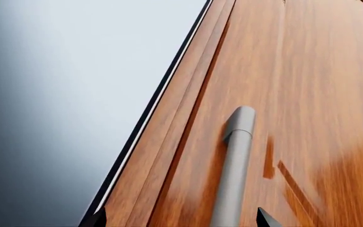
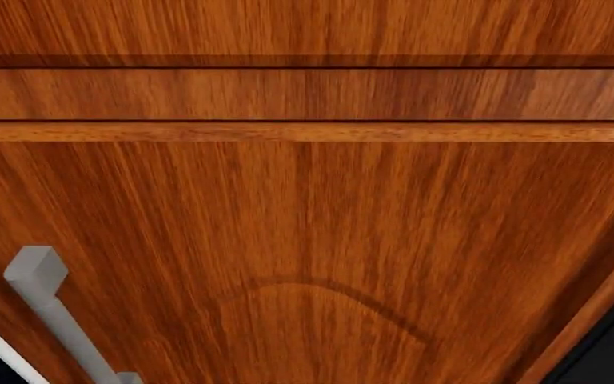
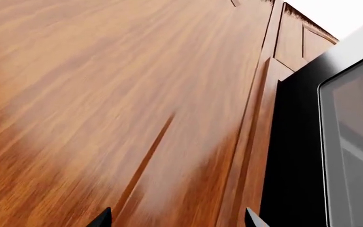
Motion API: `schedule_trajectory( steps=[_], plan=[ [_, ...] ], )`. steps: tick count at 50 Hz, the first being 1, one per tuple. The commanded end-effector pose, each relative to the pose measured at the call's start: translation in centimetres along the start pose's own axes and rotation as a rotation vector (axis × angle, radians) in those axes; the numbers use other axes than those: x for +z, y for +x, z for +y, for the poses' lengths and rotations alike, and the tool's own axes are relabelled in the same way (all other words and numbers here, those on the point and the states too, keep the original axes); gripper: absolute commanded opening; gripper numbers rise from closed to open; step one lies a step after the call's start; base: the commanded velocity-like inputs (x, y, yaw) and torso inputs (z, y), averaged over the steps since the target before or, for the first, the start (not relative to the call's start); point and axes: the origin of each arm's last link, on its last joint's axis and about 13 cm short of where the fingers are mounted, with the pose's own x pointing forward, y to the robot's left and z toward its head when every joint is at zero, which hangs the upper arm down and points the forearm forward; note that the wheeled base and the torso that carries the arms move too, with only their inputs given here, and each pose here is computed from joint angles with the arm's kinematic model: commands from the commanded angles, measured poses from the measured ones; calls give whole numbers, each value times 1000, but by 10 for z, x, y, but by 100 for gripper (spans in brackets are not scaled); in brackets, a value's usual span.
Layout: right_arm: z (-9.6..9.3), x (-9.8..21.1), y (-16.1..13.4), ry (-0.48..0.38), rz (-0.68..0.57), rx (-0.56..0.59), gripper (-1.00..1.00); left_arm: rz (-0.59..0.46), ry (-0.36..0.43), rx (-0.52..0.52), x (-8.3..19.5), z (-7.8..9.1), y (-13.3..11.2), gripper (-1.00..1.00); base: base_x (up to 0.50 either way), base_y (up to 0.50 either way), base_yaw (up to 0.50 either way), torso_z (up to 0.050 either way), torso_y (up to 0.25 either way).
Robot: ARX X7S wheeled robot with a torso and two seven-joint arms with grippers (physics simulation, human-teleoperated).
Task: Close the microwave door
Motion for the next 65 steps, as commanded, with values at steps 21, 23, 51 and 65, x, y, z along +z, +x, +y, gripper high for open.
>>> schedule_trajectory(
  steps=[21,23,51,65],
  plan=[
    [-25,-3,15,-10,48,-44,100,4,5,1,-2,0,0,100,0,0,0,0,0],
    [-26,-2,15,-10,47,-46,100,4,5,0,-2,0,0,100,0,0,0,0,0],
    [-41,-9,16,-5,86,-96,100,4,10,-1,-2,0,-1,100,0,0,0,0,0],
    [-45,-12,20,-16,106,-104,100,9,12,-3,-3,-1,-1,100,0,0,0,0,0]
  ],
)
